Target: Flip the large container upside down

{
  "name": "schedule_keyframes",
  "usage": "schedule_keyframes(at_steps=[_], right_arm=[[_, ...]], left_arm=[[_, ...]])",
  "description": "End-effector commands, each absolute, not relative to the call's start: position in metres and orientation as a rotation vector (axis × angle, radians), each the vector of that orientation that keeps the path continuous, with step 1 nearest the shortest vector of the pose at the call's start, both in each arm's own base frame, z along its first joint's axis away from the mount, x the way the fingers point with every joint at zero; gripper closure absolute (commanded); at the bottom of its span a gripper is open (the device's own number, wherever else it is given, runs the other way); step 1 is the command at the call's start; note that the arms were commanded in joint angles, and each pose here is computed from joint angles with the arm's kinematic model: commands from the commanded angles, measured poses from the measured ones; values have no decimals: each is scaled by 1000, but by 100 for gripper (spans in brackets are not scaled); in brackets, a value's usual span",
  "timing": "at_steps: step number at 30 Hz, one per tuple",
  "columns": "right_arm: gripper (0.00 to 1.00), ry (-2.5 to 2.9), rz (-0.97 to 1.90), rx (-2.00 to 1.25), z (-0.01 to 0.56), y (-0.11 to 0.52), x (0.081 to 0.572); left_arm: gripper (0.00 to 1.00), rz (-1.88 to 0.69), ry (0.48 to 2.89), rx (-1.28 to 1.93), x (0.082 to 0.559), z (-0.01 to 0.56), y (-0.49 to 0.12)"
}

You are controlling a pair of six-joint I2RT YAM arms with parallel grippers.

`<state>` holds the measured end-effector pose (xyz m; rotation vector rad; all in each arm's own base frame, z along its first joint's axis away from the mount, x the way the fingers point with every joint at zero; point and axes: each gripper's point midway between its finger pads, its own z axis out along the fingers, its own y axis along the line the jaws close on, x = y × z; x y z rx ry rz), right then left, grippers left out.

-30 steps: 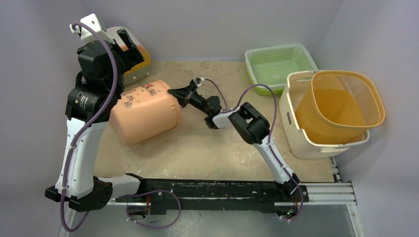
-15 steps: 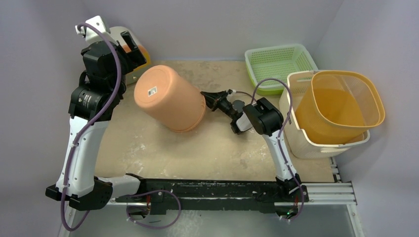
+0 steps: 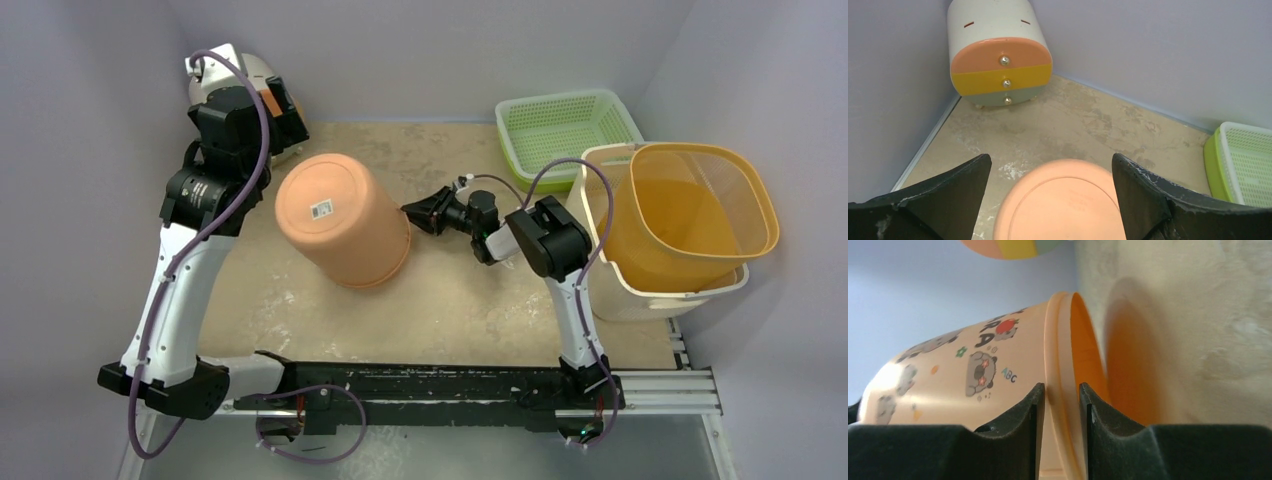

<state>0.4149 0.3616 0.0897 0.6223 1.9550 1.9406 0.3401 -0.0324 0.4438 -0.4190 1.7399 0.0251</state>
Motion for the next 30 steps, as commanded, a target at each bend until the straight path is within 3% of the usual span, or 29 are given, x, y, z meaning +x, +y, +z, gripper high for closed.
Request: schedule_keyframes(at_steps=[1, 5, 12, 19, 20, 21, 30], right_arm=[[65, 2147, 1653, 382, 78, 366, 418], [57, 2363, 1251, 307, 53, 348, 432], [45, 2452, 786, 197, 63, 306, 447], [27, 2504, 341, -6, 86, 252, 414], [17, 2521, 293, -25, 85, 247, 406], [12, 2538, 255, -66, 86, 244, 396], [3, 2644, 188, -326, 88, 261, 321]], left_arm=[[13, -12, 1724, -424, 345, 446, -39], [13, -11, 1744, -423, 347, 439, -41], [13, -14, 1763, -431, 346, 429, -41], [13, 5, 1783, -429, 346, 423, -40], [13, 2, 1792, -423, 348, 421, -42], [13, 0, 1799, -419, 349, 418, -43], [12, -19, 1839, -379, 357, 414, -53]])
